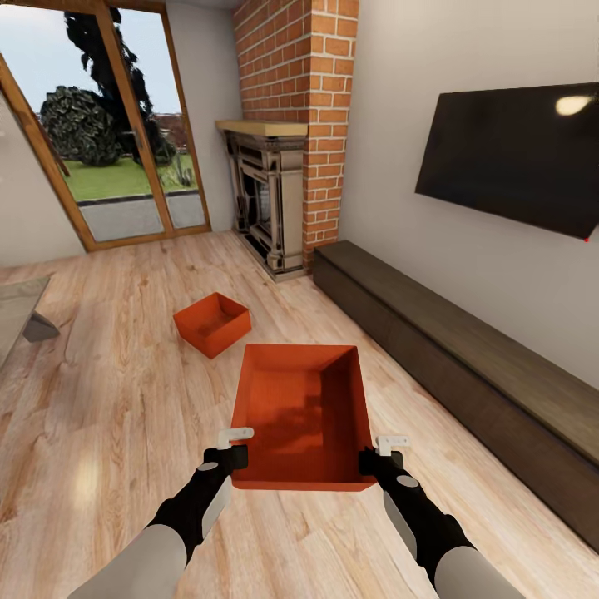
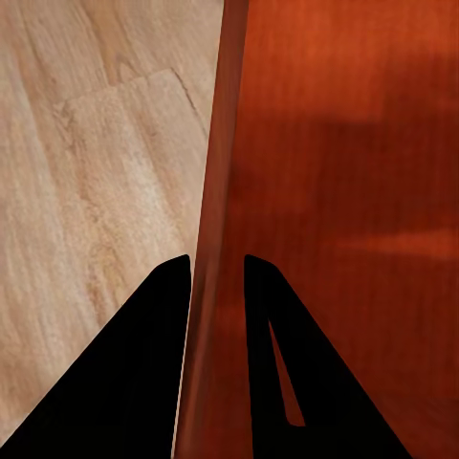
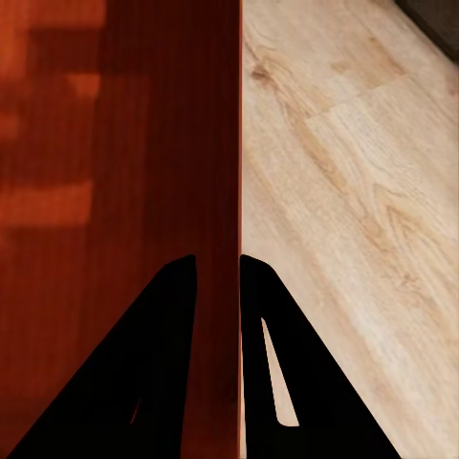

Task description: Move the two storage containers from the living room to the garage. In the garage, place one container on the floor and stack the other container on top of it (either order is fine).

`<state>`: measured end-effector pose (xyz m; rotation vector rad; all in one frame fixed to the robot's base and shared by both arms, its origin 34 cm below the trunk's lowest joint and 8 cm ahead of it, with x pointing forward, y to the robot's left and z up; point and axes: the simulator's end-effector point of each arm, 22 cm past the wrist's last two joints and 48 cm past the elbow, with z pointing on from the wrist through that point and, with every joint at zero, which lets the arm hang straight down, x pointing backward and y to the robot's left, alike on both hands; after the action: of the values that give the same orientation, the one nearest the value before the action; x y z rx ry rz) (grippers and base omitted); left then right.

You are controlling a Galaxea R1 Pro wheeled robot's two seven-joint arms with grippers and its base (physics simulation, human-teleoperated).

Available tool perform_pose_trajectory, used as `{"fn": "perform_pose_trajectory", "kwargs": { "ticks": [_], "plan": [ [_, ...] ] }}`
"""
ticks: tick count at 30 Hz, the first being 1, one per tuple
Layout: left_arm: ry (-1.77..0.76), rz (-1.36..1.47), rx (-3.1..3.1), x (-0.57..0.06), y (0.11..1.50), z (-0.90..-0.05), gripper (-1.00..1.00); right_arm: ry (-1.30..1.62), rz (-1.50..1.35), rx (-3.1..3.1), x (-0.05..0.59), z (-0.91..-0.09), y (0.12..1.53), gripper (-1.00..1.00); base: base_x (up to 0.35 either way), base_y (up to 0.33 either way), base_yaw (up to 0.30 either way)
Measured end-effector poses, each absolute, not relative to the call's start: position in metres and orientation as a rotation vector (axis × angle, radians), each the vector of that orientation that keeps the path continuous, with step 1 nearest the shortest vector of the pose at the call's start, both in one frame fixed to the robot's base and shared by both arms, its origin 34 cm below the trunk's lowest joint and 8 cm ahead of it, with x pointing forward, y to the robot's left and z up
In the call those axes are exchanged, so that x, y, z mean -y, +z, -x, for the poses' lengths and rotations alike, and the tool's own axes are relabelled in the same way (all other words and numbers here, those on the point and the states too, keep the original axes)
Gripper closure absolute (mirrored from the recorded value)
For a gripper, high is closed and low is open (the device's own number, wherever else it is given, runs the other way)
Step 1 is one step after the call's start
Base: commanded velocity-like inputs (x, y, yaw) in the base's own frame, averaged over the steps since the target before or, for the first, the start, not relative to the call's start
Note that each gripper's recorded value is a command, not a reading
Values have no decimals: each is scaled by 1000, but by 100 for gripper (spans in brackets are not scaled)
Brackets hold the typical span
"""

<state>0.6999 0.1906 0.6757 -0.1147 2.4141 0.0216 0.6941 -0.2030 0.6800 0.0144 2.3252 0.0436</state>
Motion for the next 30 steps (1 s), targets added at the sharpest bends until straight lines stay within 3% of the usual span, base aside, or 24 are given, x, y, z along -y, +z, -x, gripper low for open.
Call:
{"fn": "perform_pose_trajectory", "kwargs": {
  "ticks": [30],
  "plan": [
    [18,115,-2367,-191,702,-710,100,43,-14,-2278,203,-704,706,100,0,0,0]
  ]
}}
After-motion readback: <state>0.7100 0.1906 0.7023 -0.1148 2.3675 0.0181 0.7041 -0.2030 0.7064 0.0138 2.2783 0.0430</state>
